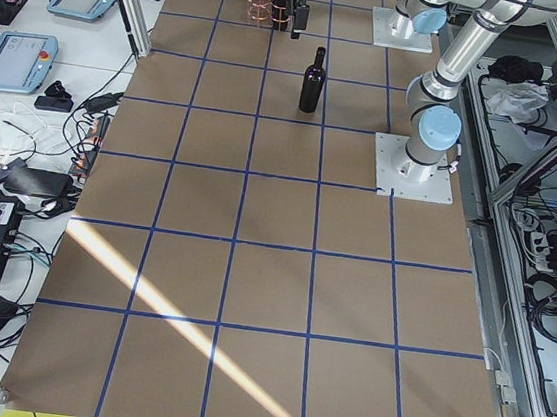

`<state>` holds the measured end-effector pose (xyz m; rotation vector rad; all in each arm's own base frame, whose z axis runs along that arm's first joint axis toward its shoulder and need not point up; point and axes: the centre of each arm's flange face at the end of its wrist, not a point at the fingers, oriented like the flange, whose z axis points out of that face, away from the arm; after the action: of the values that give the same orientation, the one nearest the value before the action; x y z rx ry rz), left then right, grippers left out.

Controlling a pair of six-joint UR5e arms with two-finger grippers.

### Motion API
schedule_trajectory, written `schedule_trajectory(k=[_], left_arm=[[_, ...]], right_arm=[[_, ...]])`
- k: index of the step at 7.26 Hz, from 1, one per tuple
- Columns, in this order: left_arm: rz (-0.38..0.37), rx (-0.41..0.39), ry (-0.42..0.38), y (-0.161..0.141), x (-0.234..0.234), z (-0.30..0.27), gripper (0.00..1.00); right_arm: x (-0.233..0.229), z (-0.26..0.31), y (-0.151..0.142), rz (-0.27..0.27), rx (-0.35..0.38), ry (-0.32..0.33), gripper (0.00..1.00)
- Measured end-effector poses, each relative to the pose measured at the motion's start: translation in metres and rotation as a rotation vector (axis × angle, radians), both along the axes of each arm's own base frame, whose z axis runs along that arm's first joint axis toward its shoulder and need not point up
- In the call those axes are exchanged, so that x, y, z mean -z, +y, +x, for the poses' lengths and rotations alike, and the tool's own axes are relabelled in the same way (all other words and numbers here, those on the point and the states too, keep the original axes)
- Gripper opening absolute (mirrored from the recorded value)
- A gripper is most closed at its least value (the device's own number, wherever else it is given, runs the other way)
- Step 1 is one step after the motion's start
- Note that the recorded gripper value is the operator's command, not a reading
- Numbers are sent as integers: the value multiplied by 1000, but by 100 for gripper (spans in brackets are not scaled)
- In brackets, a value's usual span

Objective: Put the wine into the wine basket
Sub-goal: 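Reach the right gripper across and grasp the bottle from the left gripper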

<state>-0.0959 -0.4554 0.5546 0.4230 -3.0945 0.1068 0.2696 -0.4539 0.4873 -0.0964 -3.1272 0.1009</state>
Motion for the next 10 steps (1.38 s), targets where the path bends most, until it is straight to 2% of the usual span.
schedule_trajectory(k=[2,3,5,7,10], left_arm=[[12,22,-9,2,-3,24,100],[25,-6,-18,3,-7,51,100],[57,-25,-61,13,-19,106,100],[68,-25,-77,18,-25,127,100],[69,-26,-80,19,-26,130,100]], right_arm=[[20,78,25,-17,12,-12,99],[27,104,39,-20,19,-12,99],[29,140,68,-21,38,-23,99],[31,175,98,-24,31,-44,99],[41,229,101,-22,53,-83,99]])
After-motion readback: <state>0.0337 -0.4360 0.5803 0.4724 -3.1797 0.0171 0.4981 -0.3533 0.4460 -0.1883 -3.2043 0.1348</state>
